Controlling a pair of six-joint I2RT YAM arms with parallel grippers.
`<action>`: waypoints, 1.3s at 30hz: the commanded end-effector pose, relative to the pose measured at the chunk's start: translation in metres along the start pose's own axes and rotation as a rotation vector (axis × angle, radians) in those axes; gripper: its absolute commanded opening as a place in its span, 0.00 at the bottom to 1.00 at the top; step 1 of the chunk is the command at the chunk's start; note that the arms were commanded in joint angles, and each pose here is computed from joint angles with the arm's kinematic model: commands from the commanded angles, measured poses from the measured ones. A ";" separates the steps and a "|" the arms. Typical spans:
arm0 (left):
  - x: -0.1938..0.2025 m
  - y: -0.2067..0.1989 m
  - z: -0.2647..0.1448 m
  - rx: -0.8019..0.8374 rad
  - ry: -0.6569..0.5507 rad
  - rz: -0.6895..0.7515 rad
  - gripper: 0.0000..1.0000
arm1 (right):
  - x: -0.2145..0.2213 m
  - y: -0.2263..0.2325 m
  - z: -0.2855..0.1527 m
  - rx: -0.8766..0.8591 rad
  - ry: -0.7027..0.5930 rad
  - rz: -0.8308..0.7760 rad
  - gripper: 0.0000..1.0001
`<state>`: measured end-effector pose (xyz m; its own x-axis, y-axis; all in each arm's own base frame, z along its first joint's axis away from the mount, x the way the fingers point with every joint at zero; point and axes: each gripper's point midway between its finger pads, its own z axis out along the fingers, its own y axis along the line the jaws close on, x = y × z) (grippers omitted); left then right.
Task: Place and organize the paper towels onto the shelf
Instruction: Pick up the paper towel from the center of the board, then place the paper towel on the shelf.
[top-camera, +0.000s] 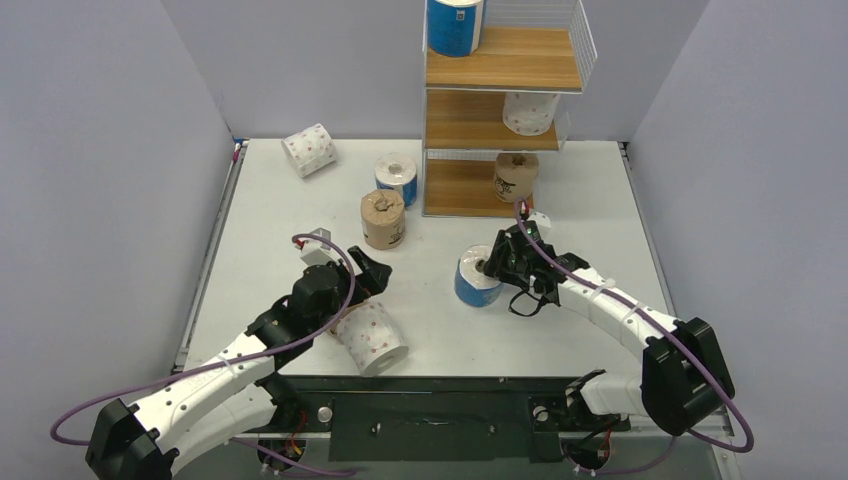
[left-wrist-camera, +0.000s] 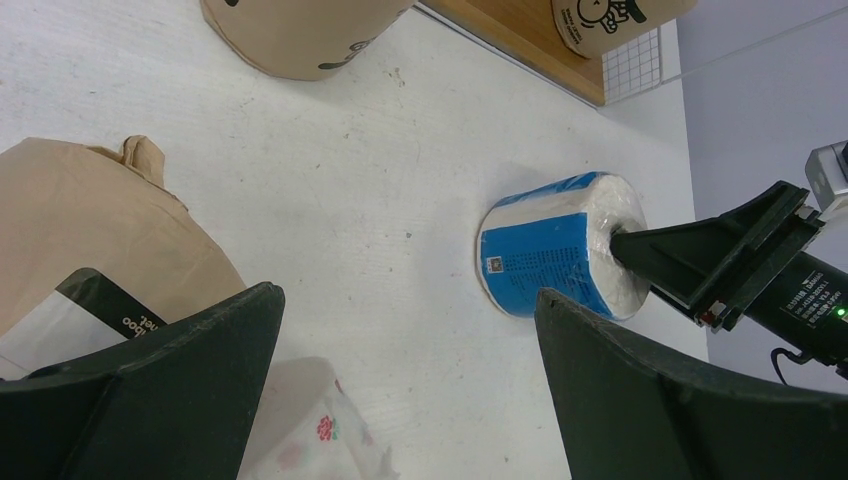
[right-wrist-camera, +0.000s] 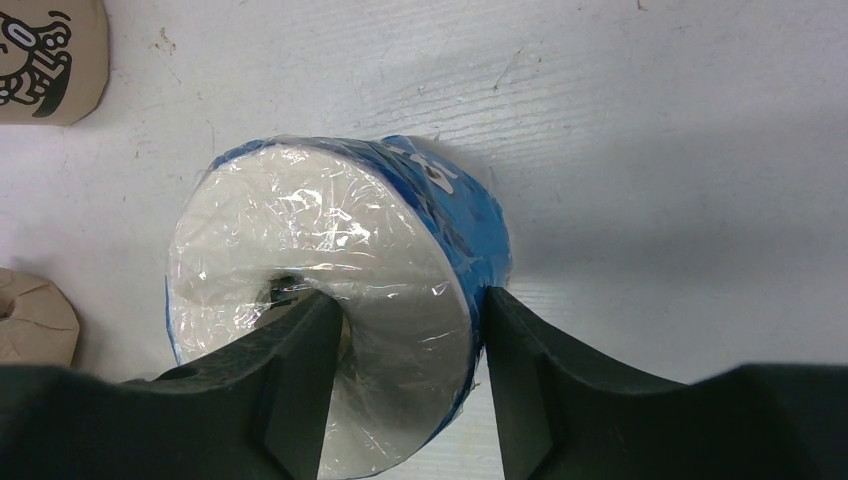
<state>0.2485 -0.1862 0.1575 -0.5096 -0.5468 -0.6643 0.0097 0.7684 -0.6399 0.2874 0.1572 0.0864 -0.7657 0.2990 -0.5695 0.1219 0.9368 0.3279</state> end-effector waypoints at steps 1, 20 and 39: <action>-0.025 -0.031 -0.003 0.088 -0.059 -0.036 0.96 | 0.002 -0.005 0.000 0.008 -0.004 0.014 0.46; -0.119 -0.122 -0.015 0.236 -0.274 -0.004 0.96 | -0.133 0.030 -0.152 -0.079 -0.367 0.009 0.38; -0.204 -0.278 -0.019 0.648 -0.541 0.267 0.96 | -0.297 0.079 -0.290 -0.204 -0.751 0.152 0.39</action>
<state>0.3410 -0.2724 0.4124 -0.1229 -0.5759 -0.8082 0.4675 0.6848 -0.5590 0.3318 0.0959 0.4555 -0.2244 0.4837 -0.8460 0.0425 0.8721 0.4874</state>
